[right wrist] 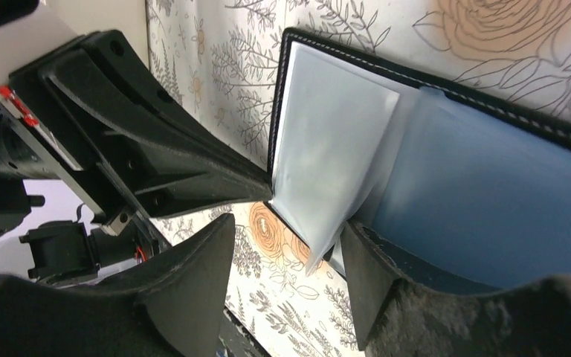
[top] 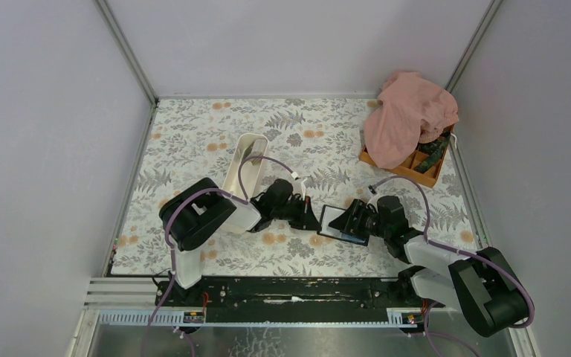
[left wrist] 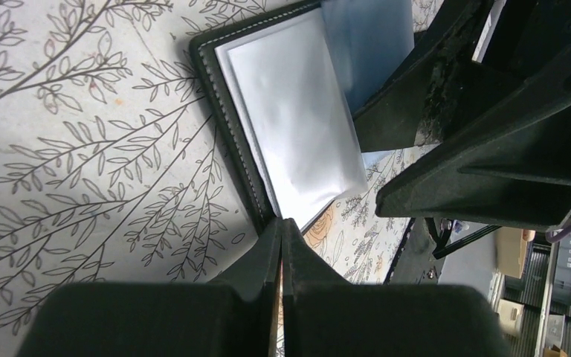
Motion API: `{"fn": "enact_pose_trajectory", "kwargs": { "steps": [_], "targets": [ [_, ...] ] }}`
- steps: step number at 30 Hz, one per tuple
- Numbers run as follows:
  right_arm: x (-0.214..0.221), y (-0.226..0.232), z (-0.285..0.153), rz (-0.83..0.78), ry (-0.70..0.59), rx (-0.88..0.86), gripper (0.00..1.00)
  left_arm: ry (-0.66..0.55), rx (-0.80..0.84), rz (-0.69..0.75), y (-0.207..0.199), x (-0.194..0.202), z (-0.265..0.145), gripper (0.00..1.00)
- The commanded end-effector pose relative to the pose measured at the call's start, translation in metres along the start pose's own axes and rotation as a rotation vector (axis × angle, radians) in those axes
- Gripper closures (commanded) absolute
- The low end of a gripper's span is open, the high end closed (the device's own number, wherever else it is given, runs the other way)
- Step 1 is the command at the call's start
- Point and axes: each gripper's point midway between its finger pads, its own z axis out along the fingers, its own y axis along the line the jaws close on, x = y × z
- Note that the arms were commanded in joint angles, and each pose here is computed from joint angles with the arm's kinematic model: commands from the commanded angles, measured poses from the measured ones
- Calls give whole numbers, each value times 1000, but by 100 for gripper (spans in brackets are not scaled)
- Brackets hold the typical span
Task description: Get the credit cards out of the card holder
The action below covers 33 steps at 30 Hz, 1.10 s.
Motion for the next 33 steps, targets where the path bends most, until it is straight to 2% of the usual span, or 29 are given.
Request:
{"fn": "enact_pose_trajectory", "kwargs": {
  "steps": [1,11,19,33],
  "targets": [
    [-10,21,1,-15,-46,-83,39,107,-113,-9,27,39,8,100],
    [-6,28,0,-20,-33,-130,39,104,-123,-4,28,38,9,100],
    [-3,50,-10,9,-36,-251,39,102,-126,0,28,40,7,100],
    [1,31,3,-6,-10,-194,39,105,-133,8,27,39,10,100]
  ]
}}
